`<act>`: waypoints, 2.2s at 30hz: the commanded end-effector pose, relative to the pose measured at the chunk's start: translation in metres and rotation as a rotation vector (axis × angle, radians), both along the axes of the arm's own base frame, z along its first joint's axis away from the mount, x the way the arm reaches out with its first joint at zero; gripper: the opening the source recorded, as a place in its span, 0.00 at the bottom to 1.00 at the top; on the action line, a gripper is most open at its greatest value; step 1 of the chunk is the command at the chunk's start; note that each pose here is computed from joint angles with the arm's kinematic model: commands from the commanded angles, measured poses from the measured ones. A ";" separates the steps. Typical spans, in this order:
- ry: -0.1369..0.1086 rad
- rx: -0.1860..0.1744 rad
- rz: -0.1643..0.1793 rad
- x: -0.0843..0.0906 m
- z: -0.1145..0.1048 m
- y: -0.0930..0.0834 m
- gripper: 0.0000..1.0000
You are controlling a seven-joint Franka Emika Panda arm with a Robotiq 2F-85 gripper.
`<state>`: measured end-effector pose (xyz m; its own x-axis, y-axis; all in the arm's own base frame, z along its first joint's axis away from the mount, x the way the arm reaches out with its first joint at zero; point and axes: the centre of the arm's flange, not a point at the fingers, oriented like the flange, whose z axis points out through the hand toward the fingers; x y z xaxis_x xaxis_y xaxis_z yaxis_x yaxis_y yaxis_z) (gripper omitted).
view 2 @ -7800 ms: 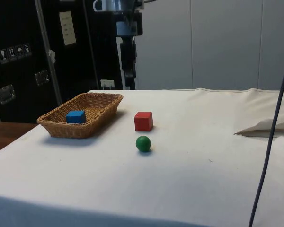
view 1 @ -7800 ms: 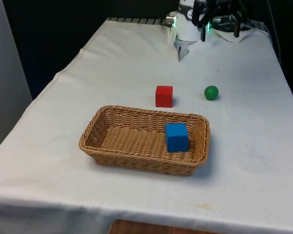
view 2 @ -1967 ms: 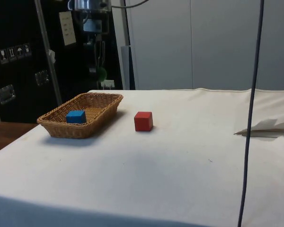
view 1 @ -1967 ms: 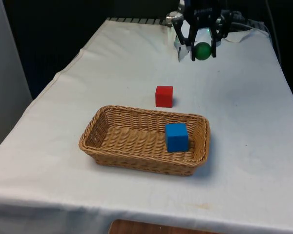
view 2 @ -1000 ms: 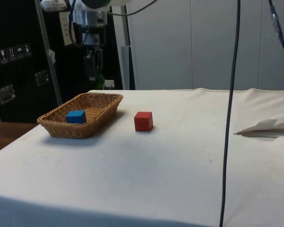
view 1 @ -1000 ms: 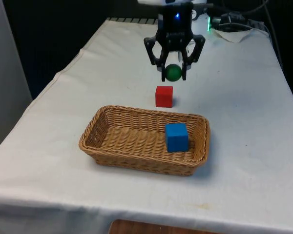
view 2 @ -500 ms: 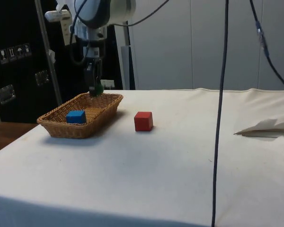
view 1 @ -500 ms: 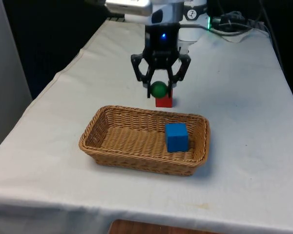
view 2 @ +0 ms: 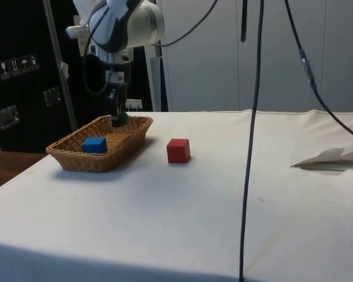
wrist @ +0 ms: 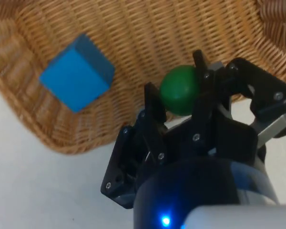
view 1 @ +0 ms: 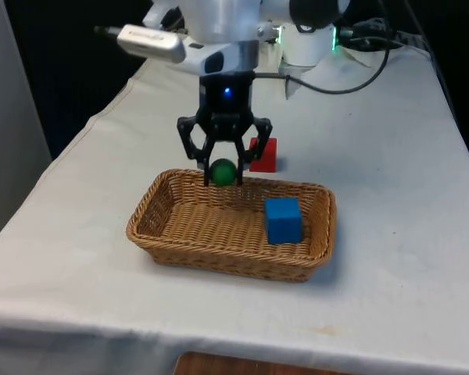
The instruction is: Place all non-red objects into the basket.
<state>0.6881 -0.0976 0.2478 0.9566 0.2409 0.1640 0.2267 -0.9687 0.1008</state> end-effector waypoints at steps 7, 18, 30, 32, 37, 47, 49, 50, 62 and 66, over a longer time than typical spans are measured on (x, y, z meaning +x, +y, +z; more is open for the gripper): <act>-0.017 0.022 0.000 0.000 -0.022 -0.012 0.00; -0.007 0.036 -0.005 -0.002 -0.043 -0.015 0.00; -0.004 0.036 -0.007 -0.001 -0.046 -0.015 1.00; -0.004 0.036 -0.007 -0.001 -0.046 -0.015 1.00; -0.003 0.036 -0.007 -0.002 -0.039 -0.015 1.00; -0.009 0.058 -0.015 -0.018 -0.003 -0.017 1.00; -0.011 0.069 -0.016 -0.019 -0.002 -0.017 1.00; -0.011 0.073 -0.016 -0.022 0.001 -0.017 1.00; -0.021 0.097 -0.013 -0.058 0.046 -0.019 1.00; -0.026 0.105 -0.012 -0.069 0.056 -0.020 1.00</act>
<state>0.6229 -0.1168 0.3014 0.9530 0.2111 0.2174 0.2171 -0.9761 -0.0037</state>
